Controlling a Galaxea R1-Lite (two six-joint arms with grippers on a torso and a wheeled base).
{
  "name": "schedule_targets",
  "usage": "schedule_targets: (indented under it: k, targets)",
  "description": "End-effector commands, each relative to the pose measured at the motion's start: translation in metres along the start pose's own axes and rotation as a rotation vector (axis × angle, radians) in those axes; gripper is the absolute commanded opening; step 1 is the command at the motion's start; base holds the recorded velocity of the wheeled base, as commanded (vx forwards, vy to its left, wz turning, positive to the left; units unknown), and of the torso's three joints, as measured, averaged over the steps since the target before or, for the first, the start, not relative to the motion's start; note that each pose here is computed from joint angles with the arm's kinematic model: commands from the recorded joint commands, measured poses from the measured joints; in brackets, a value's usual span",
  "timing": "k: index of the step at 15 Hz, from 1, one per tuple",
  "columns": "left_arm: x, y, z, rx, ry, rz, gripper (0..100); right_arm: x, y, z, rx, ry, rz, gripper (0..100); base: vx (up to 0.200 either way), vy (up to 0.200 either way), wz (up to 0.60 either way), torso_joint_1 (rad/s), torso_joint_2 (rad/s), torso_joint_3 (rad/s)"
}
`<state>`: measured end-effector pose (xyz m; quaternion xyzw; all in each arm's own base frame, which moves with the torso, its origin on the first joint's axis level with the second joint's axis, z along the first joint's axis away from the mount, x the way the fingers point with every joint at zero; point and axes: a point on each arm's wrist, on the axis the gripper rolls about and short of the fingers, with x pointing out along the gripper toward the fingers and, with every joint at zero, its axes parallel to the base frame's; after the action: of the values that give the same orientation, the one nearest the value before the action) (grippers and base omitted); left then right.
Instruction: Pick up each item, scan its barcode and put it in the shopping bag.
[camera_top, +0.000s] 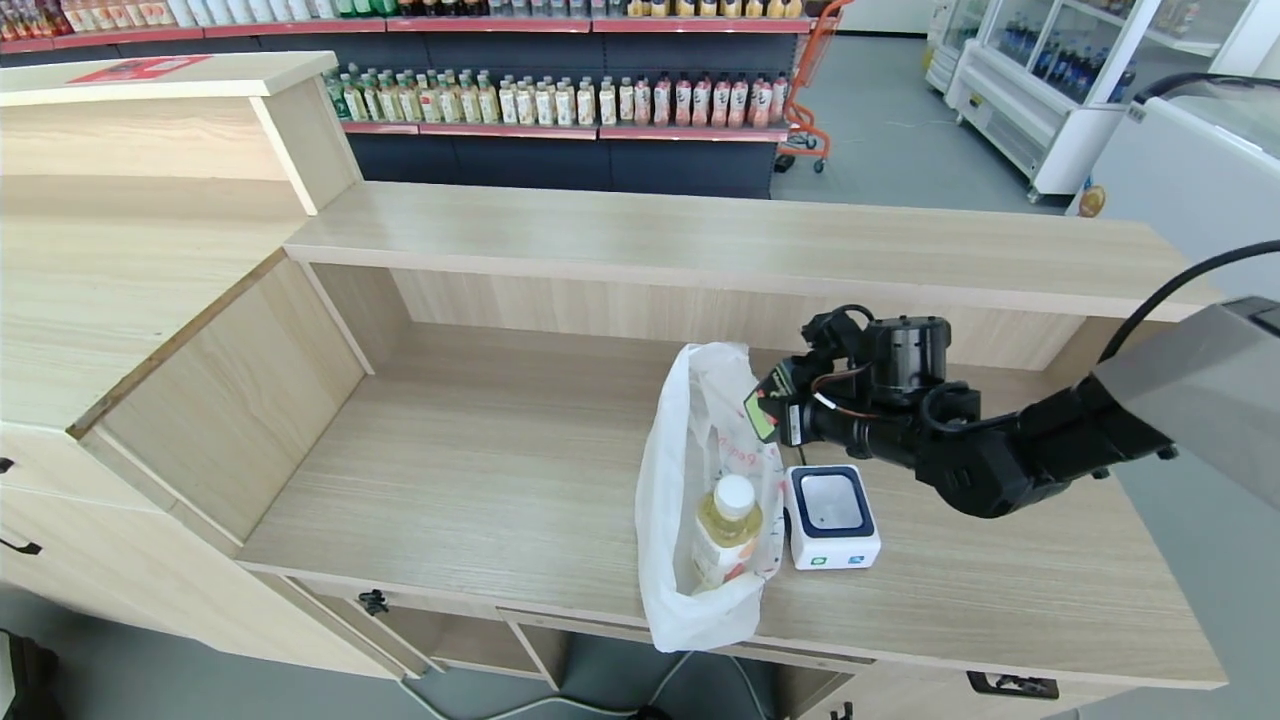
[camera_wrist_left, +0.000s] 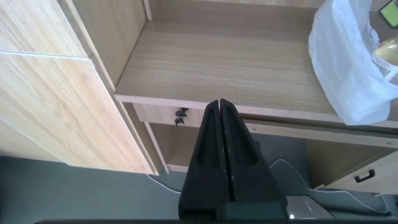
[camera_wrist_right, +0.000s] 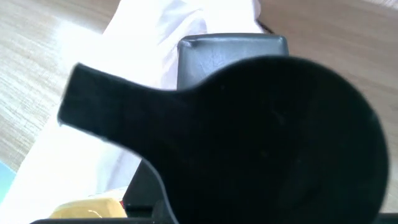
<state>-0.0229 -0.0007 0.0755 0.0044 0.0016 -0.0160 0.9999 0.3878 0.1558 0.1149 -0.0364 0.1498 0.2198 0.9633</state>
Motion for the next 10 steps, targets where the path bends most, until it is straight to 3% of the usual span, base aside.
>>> schedule_targets:
  k: [1, 10]
  targets:
    - [0.000, 0.000, 0.000, 0.000, 0.000, 0.000, 0, 0.014, 0.002, -0.020, -0.001, 0.050, 0.007, 0, 0.000, 0.000, 0.00, 0.000, 0.00, 0.000]
    - [0.000, 0.000, 0.000, 0.000, 0.001, 0.001, 0, 0.055, 0.008, -0.047, -0.023, 0.064, 0.023, 0, 0.000, 0.000, 0.00, 0.000, 0.00, 0.000]
